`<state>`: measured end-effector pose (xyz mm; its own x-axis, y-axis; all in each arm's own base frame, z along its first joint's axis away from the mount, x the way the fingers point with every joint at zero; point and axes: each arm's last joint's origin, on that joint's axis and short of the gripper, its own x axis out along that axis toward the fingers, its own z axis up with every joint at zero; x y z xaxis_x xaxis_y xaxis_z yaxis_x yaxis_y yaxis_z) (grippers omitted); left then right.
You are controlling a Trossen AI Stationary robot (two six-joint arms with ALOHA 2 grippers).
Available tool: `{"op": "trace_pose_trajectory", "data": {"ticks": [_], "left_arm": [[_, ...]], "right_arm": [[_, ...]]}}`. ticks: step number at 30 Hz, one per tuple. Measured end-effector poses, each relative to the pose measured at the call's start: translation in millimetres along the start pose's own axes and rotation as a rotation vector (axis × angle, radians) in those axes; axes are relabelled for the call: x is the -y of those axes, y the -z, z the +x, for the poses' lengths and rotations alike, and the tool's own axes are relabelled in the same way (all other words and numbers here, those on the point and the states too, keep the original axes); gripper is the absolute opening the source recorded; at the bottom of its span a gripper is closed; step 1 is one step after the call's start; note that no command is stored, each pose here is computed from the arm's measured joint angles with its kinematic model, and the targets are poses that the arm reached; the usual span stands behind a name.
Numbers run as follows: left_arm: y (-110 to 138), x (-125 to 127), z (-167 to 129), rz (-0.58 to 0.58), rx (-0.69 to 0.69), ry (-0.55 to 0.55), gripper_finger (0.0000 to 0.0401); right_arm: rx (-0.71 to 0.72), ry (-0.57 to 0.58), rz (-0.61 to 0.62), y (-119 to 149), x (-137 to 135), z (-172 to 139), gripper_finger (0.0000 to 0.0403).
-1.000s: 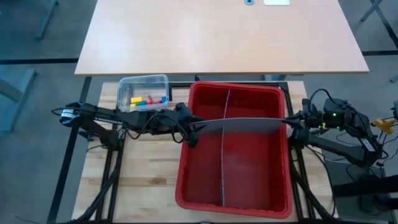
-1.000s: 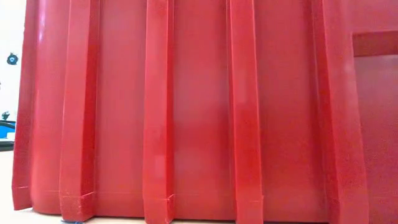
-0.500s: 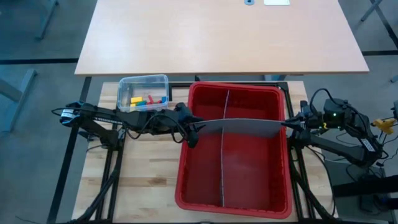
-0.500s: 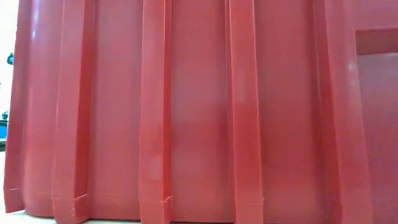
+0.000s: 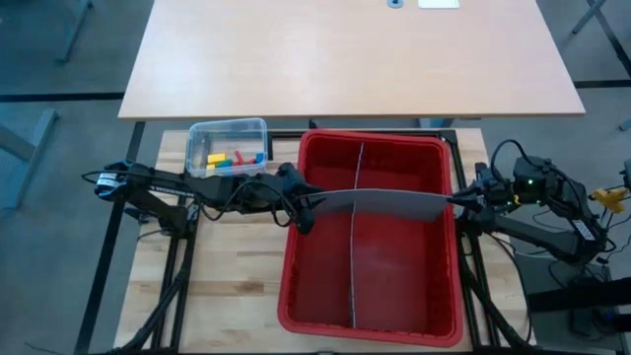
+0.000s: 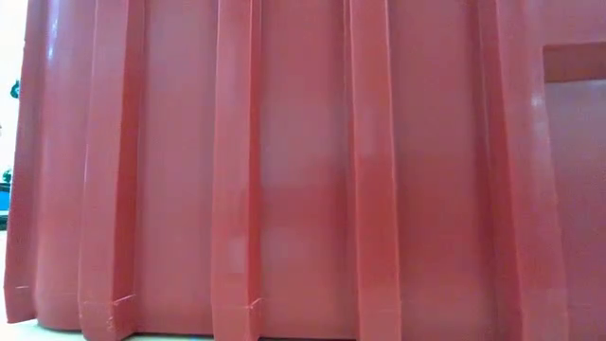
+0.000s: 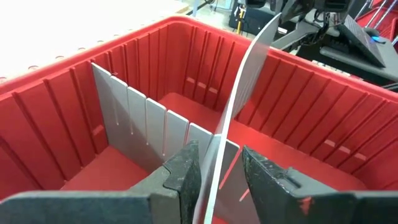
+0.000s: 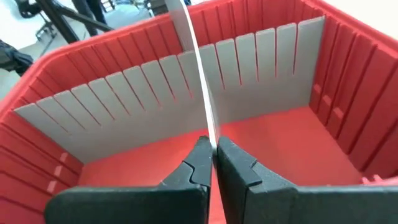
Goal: Sort blocks
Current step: Insert the bin divider into the red bin
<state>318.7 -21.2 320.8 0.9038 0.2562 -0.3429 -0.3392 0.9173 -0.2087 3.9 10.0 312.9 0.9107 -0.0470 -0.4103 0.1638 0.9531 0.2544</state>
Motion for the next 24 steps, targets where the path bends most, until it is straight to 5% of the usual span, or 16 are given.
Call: {"op": "trace_pose_trajectory", "data": {"ticks": [12, 24], "left_arm": [[0, 0, 0, 0.001, -0.004, -0.001, 0.0097], [3, -1, 0, -0.009, -0.027, -0.01, 0.0105]], "right_arm": [[-0.049, 0.059, -0.017, 4, -3, -13, 0.0], [-0.064, -0.012, 0.013, 4, -11, -26, 0.0]]}}
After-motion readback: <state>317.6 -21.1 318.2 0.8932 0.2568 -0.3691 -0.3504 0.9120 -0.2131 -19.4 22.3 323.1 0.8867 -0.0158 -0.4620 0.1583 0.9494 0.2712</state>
